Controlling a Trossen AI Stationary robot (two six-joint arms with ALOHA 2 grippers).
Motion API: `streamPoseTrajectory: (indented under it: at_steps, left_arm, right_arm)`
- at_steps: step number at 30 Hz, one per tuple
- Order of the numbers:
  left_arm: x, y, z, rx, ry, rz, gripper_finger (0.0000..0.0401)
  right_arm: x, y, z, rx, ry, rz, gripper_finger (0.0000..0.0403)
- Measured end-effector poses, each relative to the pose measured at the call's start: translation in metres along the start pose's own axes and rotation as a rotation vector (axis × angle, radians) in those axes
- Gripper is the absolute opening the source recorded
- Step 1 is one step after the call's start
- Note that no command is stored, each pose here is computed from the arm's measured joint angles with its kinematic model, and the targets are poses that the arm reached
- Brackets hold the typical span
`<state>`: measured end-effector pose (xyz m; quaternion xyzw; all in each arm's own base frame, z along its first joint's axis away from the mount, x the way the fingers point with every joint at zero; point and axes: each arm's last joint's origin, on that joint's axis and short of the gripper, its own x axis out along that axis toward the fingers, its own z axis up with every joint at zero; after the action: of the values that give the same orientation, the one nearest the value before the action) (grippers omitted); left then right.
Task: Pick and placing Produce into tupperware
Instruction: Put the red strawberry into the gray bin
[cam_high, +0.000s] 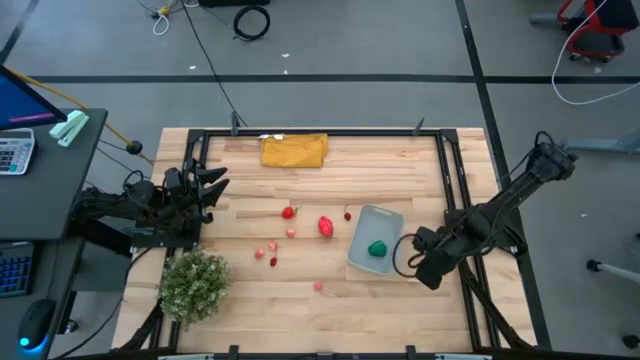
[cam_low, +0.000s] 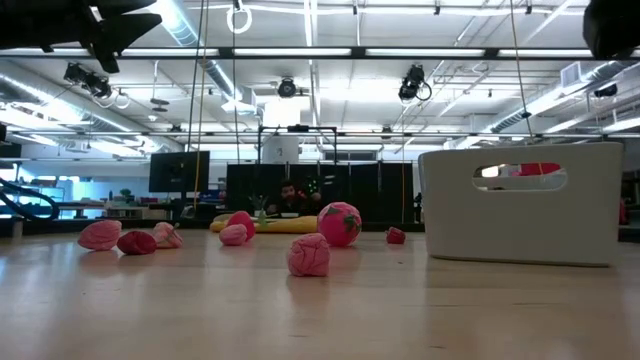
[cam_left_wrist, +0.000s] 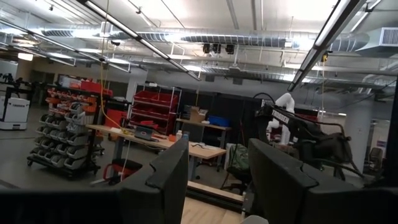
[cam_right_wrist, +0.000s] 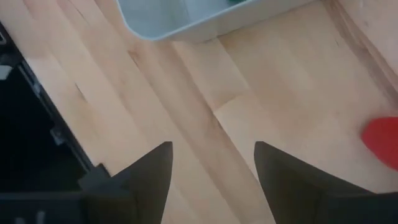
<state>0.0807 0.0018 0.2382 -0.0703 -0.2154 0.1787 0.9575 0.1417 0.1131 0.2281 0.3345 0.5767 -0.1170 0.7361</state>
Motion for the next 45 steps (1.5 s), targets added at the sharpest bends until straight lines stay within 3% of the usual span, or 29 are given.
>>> streamPoseTrajectory:
  at_steps: [7, 13, 25, 30, 37, 42, 45]
  left_arm:
    - [0.0, 0.0, 0.0, 0.0, 0.0, 0.0, 0.0172]
    - [0.0, 0.0, 0.0, 0.0, -0.001, 0.0, 0.0172]
    - [0.0, 0.0, 0.0, -0.001, -0.001, 0.0, 0.0172]
    - [0.0, 0.0, 0.0, -0.001, -0.001, 0.0, 0.0172]
    - [0.0, 0.0, 0.0, -0.001, -0.001, 0.0, 0.0172]
    - [0.0, 0.0, 0.0, -0.001, -0.001, 0.0, 0.0172]
    - [0.0, 0.0, 0.0, -0.001, -0.001, 0.0, 0.0172]
  right_arm:
    - [0.011, 0.004, -0.005, -0.035, -0.054, -0.071, 0.0235]
    - [0.026, 0.006, -0.003, 0.01, -0.108, -0.161, 0.0235]
    - [0.057, 0.008, -0.003, 0.045, -0.083, -0.311, 0.0229]
    - [0.061, 0.006, -0.003, -0.06, -0.051, -0.356, 0.0231]
    - [0.057, -0.004, -0.002, -0.383, 0.048, -0.462, 0.0243]
    - [0.048, -0.022, 0.005, -0.372, 0.143, -0.63, 0.0248]
    - [0.052, -0.027, 0.007, -0.419, 0.222, -0.609, 0.0247]
